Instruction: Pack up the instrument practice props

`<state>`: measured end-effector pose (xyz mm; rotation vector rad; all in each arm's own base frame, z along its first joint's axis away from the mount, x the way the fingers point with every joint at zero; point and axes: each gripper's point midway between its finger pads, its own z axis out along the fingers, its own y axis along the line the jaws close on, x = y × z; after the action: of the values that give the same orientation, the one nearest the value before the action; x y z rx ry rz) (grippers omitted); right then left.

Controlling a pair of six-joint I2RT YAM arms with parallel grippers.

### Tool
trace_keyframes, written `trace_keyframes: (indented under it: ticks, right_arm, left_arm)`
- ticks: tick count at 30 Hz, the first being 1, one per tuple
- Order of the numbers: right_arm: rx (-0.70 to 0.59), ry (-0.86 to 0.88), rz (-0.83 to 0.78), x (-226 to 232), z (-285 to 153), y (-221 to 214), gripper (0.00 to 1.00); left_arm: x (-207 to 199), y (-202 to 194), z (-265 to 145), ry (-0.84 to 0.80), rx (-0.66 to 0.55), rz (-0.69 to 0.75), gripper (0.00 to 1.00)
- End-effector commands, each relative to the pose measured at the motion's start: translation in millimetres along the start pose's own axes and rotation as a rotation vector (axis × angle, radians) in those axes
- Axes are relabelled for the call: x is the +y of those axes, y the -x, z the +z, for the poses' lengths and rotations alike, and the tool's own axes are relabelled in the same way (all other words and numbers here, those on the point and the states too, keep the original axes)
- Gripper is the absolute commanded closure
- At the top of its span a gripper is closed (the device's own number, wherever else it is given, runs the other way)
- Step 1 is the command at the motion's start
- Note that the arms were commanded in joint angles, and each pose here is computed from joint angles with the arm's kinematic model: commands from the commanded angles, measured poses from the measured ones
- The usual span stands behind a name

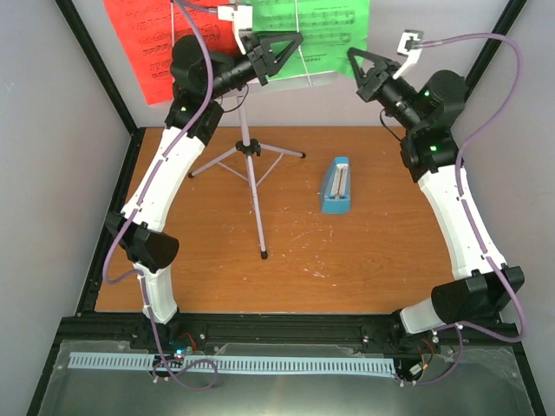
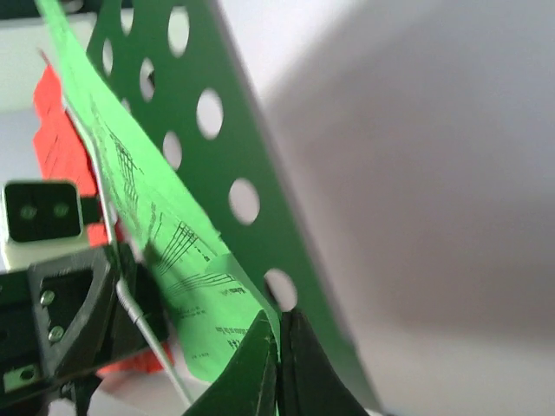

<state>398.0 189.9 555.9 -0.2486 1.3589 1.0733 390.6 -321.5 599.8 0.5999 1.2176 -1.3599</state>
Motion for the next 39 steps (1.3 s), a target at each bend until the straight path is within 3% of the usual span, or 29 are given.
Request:
trace_keyframes:
  ticks: [1, 11, 13, 14, 16, 21, 25, 30, 39]
  right_arm:
    - [-0.201, -0.088, -0.055, -3.9, -21.3, 51.7, 0.97]
    - [-0.298, -0.404, -0.1, -42.4, -85.3, 62.6, 0.97]
    - [-0.261, -0.472, -0.109, -53.0, -99.5, 50.9, 0.97]
    - [-0.239, -0.503, -0.111, -58.4, -107.2, 44.0, 0.97]
    - [-0.185, -0.567, -0.086, -73.6, -122.5, 23.3, 0.97]
    - [-0.002, -0.625, 0.031, -95.0, -152.5, -54.9, 0.97]
    - [0.143, -0.572, 0.218, -96.5, -168.6, -129.1, 0.97]
    - [0.296, -0.52, 0.464, -96.9, -187.2, -209.9, 0.97]
    - [0.476, -0.662, 0.752, -114.5, -240.0, -318.8, 0.97]
  left_arm:
    - [-18.9, 9.9, -2.7, -0.041, -0.012, 0.051, 1.0]
    - [-16.5, 9.3, -3.1, -0.028, -0.011, 0.044, 1.0]
    - [-17.0, 9.2, -2.9, -0.03, -0.012, 0.045, 0.95]
    - [-16.3, 9.0, -2.8, -0.028, -0.012, 0.044, 0.87]
    - [-17.5, 8.8, -2.9, -0.034, -0.01, 0.046, 0.7]
    - [-22.2, 2.1, -4.9, -0.058, 0.018, 0.044, 0.46]
    - [-37.8, -9.0, -12.2, -0.12, 0.069, 0.05, 0.32]
    - [-56.3, -42.5, -34.8, -0.189, 0.156, 0.046, 0.2]
    - [-73.5, -138.8, -108.1, -0.176, 0.286, 0.084, 0.11]
